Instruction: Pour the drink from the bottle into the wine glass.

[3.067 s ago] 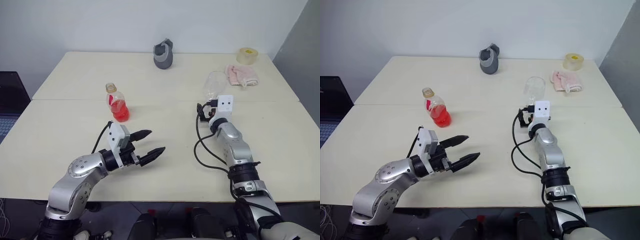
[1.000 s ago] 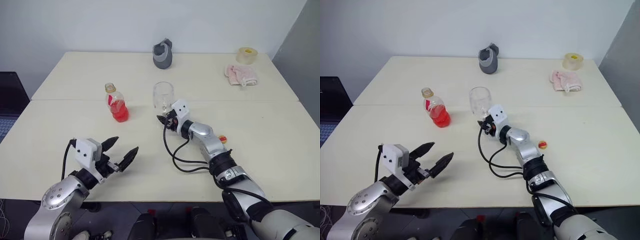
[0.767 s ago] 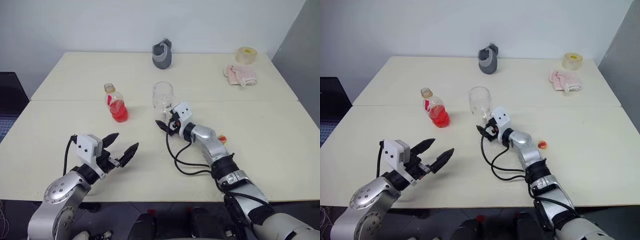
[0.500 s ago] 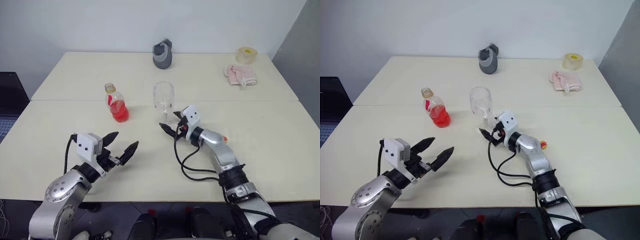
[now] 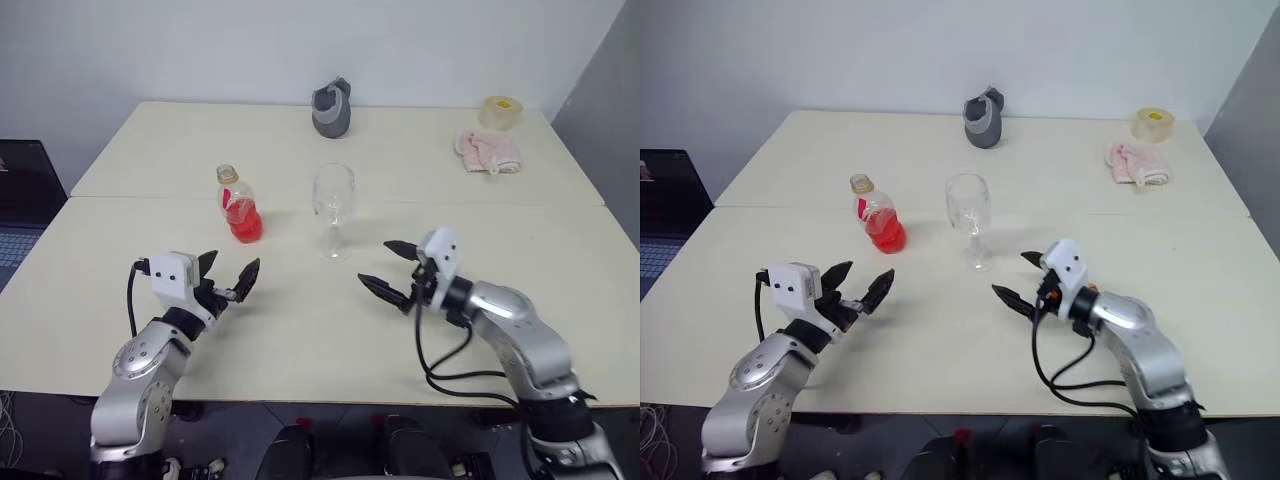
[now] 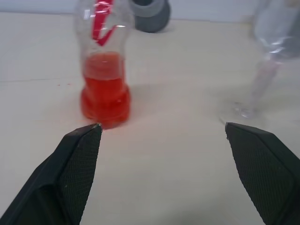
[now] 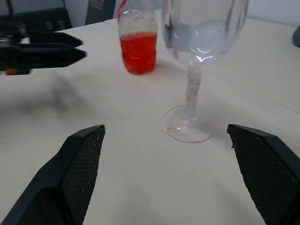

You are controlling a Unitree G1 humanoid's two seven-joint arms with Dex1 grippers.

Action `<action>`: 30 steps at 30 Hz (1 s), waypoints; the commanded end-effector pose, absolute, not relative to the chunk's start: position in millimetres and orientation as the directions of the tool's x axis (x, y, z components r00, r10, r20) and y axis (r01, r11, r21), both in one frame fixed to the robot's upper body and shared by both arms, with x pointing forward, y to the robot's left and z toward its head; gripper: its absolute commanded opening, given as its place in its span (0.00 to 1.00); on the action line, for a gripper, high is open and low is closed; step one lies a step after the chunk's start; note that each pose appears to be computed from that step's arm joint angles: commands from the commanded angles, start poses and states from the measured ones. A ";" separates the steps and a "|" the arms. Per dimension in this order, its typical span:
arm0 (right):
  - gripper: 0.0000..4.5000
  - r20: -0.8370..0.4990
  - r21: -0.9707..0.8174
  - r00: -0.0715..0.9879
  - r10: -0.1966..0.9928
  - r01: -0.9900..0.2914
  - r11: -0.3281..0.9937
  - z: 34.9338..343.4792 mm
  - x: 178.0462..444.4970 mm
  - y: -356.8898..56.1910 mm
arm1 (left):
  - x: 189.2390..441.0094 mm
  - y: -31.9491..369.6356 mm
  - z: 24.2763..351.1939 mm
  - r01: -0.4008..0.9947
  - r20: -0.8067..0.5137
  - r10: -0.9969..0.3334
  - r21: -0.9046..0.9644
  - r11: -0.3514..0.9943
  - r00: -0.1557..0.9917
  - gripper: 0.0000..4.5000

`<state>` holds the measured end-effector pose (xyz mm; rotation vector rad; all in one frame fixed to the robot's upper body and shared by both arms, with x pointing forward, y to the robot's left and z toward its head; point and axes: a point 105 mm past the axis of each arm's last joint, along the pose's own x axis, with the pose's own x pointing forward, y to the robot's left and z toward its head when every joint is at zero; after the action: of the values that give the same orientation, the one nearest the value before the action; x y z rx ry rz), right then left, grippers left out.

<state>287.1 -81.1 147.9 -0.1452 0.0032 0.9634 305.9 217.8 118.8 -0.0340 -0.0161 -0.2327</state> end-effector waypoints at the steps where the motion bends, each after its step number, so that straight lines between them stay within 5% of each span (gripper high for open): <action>1: 0.99 0.022 -0.161 0.507 0.862 -0.849 0.503 179.3 266.6 -79.0 | 315.8 226.2 131.4 0.162 0.093 -0.163 0.018 0.987 0.982 1.00; 30: 0.99 0.088 -0.168 0.457 0.885 -0.869 0.466 204.5 247.7 -66.3 | 388.3 235.5 151.1 0.219 0.126 -0.237 0.139 0.966 0.963 1.00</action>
<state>255.0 -68.4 193.3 -0.0878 -0.1166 1.0646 385.9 234.9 135.4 0.0852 -0.0908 -0.2215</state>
